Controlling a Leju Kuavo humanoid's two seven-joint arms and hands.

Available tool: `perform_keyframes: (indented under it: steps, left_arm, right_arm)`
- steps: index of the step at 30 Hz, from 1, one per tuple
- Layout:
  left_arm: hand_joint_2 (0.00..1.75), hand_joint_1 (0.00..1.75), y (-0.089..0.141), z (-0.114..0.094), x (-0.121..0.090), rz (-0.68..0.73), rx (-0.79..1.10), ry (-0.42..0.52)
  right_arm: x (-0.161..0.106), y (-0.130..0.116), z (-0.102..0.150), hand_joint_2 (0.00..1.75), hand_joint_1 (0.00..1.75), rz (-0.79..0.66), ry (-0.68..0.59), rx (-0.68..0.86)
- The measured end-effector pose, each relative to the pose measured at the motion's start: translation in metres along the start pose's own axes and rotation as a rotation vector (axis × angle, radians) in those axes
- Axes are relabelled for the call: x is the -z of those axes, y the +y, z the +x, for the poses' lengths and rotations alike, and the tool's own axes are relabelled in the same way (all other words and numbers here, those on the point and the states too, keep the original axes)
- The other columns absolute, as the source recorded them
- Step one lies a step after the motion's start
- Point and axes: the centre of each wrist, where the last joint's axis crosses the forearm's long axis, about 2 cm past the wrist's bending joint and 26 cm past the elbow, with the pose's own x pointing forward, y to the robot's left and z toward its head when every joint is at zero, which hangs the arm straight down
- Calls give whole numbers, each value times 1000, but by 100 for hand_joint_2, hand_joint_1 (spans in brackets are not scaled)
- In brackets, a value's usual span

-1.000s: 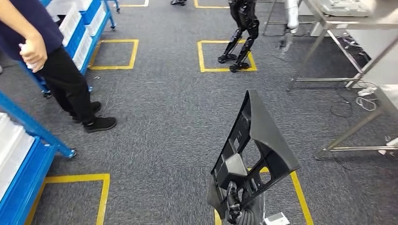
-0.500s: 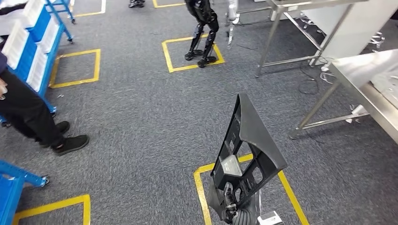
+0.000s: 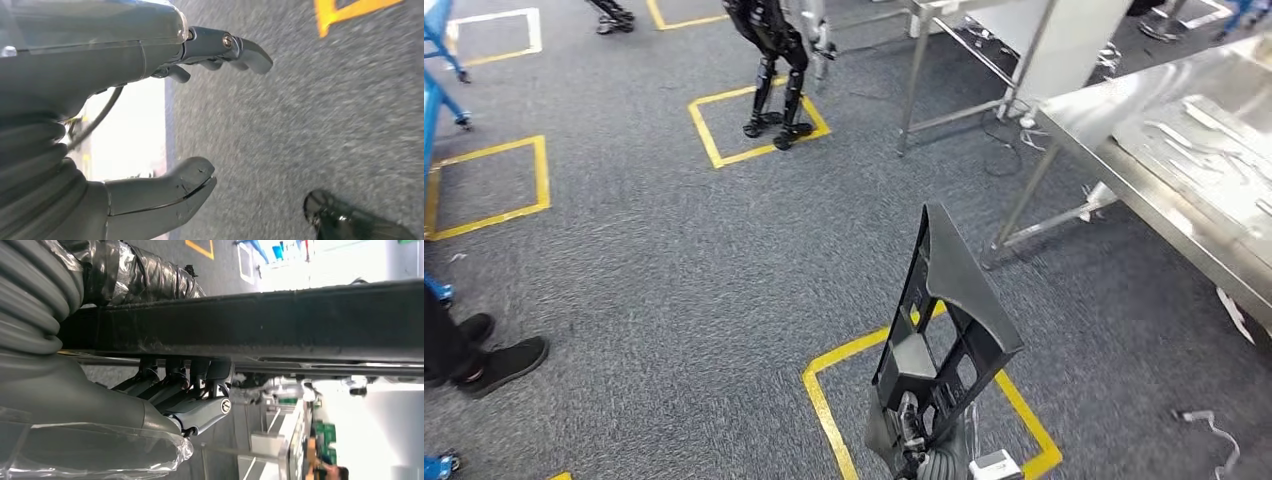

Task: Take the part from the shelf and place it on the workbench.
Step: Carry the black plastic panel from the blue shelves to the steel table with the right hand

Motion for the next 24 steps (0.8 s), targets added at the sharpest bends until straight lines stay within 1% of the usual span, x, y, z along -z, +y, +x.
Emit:
perform_keyframes:
  steps: [7,13,24]
  left_arm:
    - [175,0,-1,-1,-1,-3,-3,3]
    - [175,0,-4,4,0,-7,-8,-4]
    - [175,0,-3,-2,-1,-9,-13,12]
  right_arm:
    - [-2,0,-2,175,175,2,10,1]
    - [-2,1,-2,175,175,2,13,3]
    - [-2,2,-3,175,175,11,25,0]
